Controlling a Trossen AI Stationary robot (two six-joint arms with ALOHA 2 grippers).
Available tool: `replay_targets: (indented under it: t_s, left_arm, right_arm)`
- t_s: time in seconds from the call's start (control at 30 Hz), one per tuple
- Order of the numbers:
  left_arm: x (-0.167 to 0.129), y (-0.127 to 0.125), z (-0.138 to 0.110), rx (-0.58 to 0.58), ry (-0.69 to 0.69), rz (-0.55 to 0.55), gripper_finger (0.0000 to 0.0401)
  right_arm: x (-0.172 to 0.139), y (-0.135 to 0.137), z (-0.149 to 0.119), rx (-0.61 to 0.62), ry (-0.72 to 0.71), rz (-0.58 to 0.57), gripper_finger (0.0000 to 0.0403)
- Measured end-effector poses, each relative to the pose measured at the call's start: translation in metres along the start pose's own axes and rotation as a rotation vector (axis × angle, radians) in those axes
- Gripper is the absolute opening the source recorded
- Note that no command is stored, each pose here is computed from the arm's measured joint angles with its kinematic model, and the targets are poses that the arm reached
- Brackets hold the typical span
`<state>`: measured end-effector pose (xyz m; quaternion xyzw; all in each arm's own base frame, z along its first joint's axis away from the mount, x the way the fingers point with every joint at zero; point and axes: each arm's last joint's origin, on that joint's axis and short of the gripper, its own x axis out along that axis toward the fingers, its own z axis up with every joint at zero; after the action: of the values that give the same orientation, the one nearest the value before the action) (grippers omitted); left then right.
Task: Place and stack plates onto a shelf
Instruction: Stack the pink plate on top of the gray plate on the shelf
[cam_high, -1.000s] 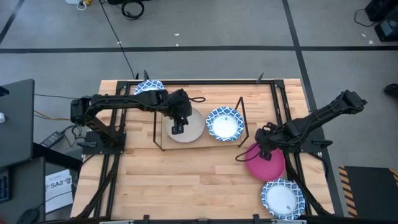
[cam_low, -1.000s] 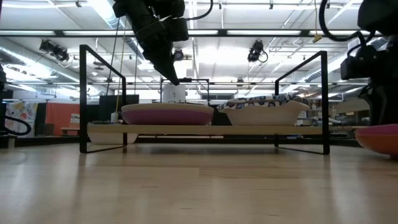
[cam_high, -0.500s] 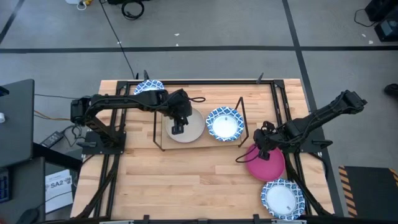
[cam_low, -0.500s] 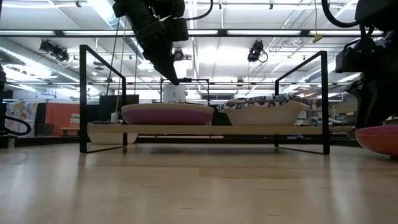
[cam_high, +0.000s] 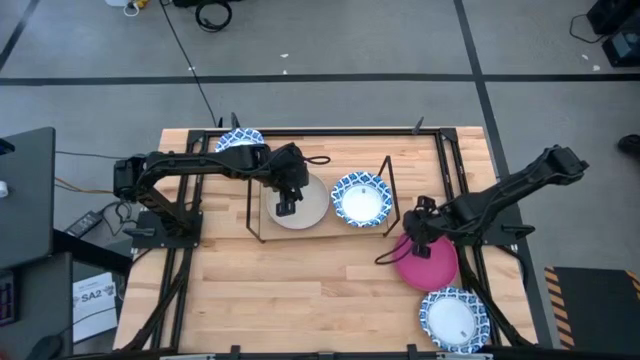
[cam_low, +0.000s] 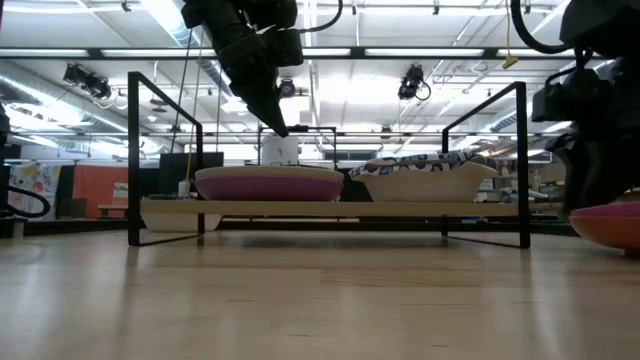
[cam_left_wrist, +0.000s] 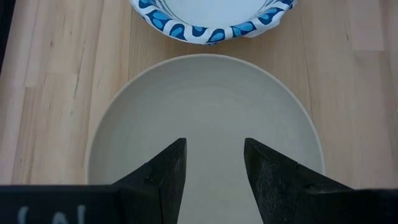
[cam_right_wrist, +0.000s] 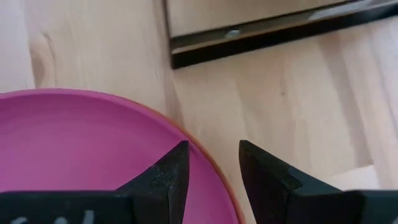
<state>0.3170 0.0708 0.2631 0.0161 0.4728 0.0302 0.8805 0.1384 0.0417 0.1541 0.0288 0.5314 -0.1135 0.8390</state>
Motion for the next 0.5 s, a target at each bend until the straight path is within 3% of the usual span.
replay_targets:
  t_s: [0.5]
  left_arm:
    - [0.0,0.0,0.0,0.001,0.0,0.0,0.0169]
  right_arm:
    - [0.014,0.002,-0.001,-0.017,0.112,0.004,0.0146]
